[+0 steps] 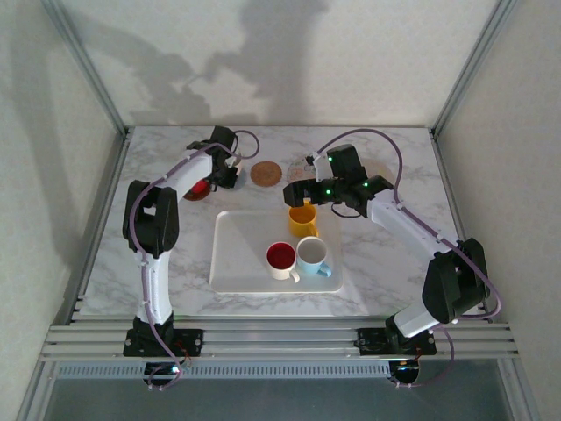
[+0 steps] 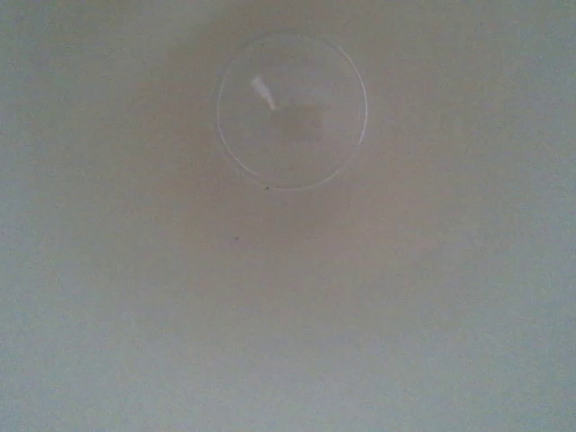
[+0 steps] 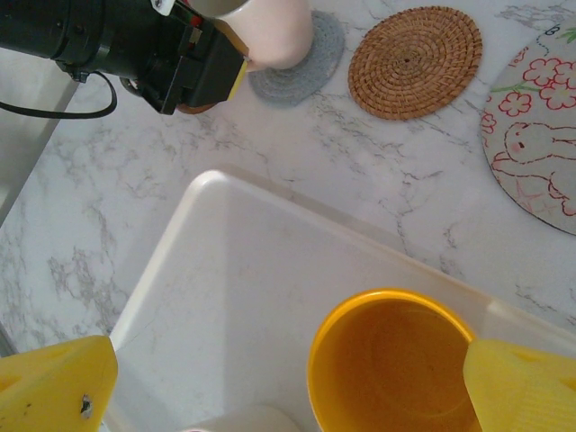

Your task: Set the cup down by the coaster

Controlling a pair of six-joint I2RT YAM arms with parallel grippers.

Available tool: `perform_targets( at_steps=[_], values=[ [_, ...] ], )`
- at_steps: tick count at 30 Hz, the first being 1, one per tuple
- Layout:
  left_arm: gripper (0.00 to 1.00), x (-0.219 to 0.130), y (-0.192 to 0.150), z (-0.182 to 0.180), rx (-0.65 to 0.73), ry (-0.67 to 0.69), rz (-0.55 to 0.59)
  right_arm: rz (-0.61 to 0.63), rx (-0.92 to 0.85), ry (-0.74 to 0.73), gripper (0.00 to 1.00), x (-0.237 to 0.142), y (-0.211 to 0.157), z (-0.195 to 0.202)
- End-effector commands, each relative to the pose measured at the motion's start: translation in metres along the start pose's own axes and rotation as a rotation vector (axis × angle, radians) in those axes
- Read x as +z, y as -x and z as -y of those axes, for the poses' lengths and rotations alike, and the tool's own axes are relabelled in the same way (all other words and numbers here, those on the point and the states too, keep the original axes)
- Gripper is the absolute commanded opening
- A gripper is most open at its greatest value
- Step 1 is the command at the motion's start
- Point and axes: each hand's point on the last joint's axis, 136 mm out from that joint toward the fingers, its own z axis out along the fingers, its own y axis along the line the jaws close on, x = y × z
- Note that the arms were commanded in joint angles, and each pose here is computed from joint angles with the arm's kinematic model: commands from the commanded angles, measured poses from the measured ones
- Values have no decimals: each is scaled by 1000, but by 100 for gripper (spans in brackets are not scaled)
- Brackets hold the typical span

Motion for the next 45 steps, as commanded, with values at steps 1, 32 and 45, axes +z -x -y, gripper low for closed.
perform_targets(
  at_steps=[1, 32, 45],
  values=[
    [9, -1, 7, -3, -2, -11, 15, 18, -25, 18, 99, -2, 9, -9],
    [24, 11, -9, -2, -9, -17, -36, 11, -26, 18, 99, 0, 7, -8],
    [39, 4, -5, -3, -25, -19, -19, 11, -25, 21, 99, -3, 6, -10]
  ],
)
